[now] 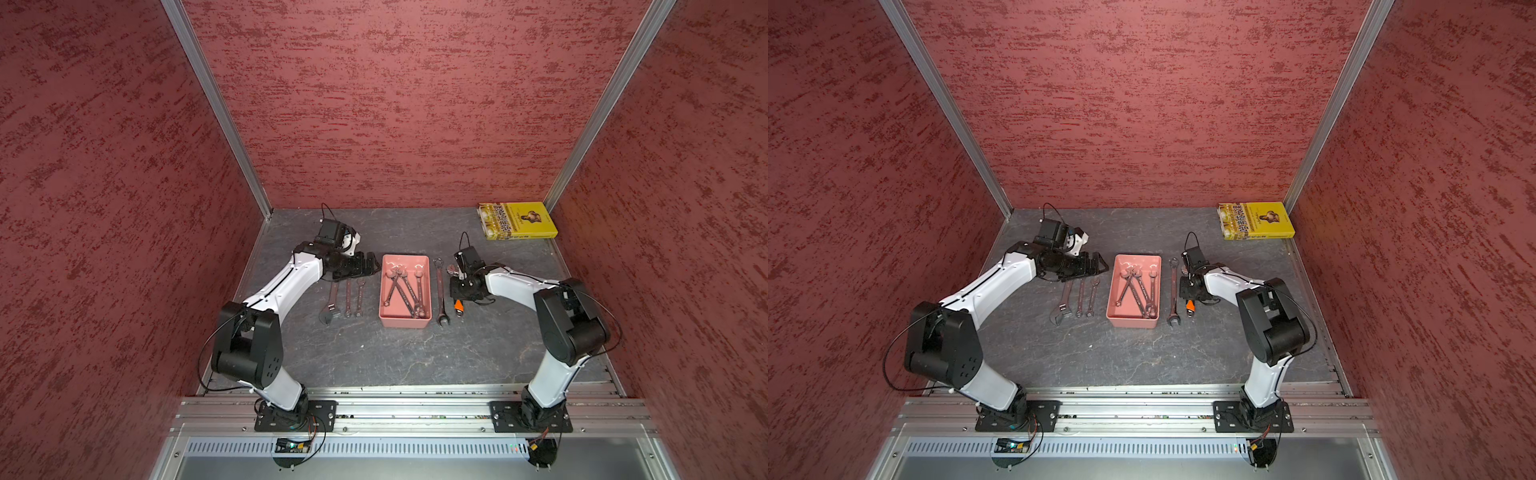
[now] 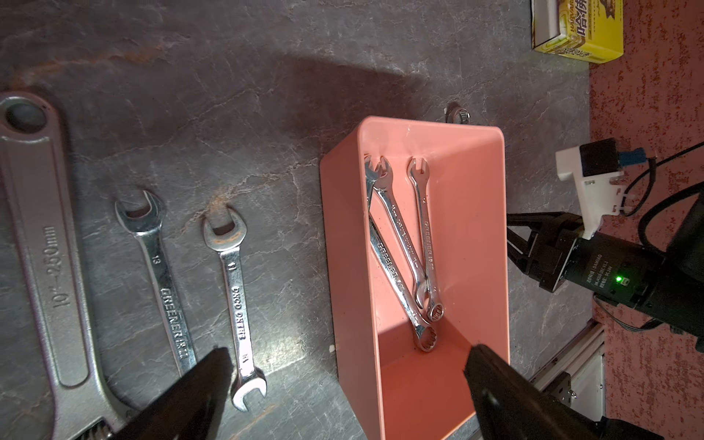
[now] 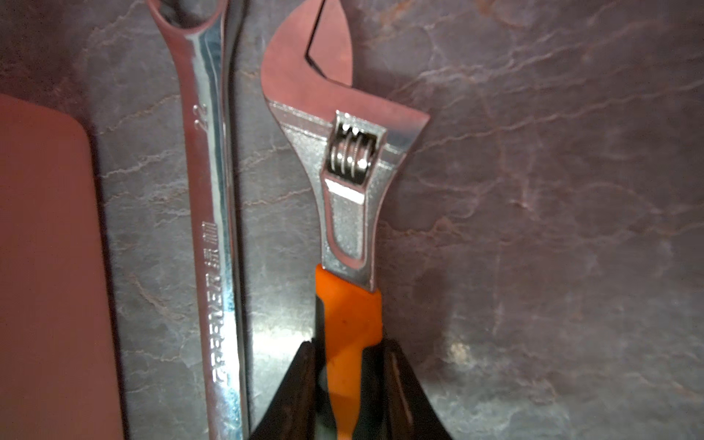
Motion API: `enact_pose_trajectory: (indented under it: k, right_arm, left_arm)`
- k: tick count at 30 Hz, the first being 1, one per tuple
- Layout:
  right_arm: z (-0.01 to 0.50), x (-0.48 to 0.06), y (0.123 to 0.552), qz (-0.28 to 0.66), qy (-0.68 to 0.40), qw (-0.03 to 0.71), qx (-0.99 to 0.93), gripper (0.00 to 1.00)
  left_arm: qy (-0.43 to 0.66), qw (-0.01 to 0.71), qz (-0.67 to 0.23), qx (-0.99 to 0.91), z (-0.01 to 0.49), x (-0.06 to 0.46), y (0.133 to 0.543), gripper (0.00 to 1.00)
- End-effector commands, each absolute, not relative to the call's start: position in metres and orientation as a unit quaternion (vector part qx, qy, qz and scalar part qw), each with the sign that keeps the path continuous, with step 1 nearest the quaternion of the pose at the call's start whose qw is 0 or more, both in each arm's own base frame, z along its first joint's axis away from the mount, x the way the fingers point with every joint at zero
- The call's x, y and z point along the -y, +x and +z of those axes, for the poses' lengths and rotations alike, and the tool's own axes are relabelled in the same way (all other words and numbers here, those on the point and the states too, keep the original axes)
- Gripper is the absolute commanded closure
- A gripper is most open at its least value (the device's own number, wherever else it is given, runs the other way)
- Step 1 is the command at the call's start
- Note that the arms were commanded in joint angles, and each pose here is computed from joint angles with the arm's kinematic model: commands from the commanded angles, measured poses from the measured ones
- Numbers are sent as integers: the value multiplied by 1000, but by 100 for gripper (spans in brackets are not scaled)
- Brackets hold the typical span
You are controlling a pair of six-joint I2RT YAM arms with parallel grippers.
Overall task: Take out the wrench from the storage box
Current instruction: Place the wrench at the center of the board.
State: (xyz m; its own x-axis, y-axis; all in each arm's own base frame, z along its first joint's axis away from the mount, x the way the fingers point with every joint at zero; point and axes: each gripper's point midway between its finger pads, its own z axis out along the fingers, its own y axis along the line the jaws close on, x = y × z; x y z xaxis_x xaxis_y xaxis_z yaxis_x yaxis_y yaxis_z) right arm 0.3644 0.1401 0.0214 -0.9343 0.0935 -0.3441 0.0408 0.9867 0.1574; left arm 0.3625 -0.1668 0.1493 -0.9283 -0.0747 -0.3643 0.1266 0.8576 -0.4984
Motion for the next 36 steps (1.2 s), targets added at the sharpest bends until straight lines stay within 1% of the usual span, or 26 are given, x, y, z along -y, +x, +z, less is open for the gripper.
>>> enact_pose_trajectory:
  k: [1, 8, 11, 15, 19, 22, 24, 27, 31, 36]
  right_arm:
    - [19, -132, 362, 61, 34, 179, -981, 76]
    - [47, -134, 373, 61, 22, 200, -978, 55]
    - [66, -137, 377, 66, 12, 212, -975, 55]
    - [117, -154, 383, 90, -6, 246, -965, 53]
    - [158, -197, 376, 128, -34, 264, -955, 50]
    - [171, -239, 364, 150, -60, 264, -951, 48]
    - [172, -267, 357, 161, -78, 260, -949, 47]
    - [155, -294, 352, 151, -97, 240, -954, 47]
    - [127, -305, 357, 123, -112, 221, -961, 49]
    - [95, -307, 369, 78, -137, 204, -966, 52]
  left_arm:
    - [19, 206, -277, -938, 162, 170, 364, 0]
    - [22, 207, -275, -939, 162, 170, 366, 0]
    - [21, 207, -276, -938, 163, 169, 366, 0]
    - [17, 209, -278, -937, 165, 165, 368, 0]
    - [15, 212, -277, -937, 166, 161, 370, 0]
    - [11, 214, -279, -936, 169, 157, 371, 0]
    - [11, 215, -280, -935, 170, 157, 371, 0]
    - [10, 212, -286, -934, 171, 158, 368, 0]
    - [7, 215, -292, -932, 173, 159, 364, 0]
    - [6, 214, -292, -932, 174, 158, 360, 0]
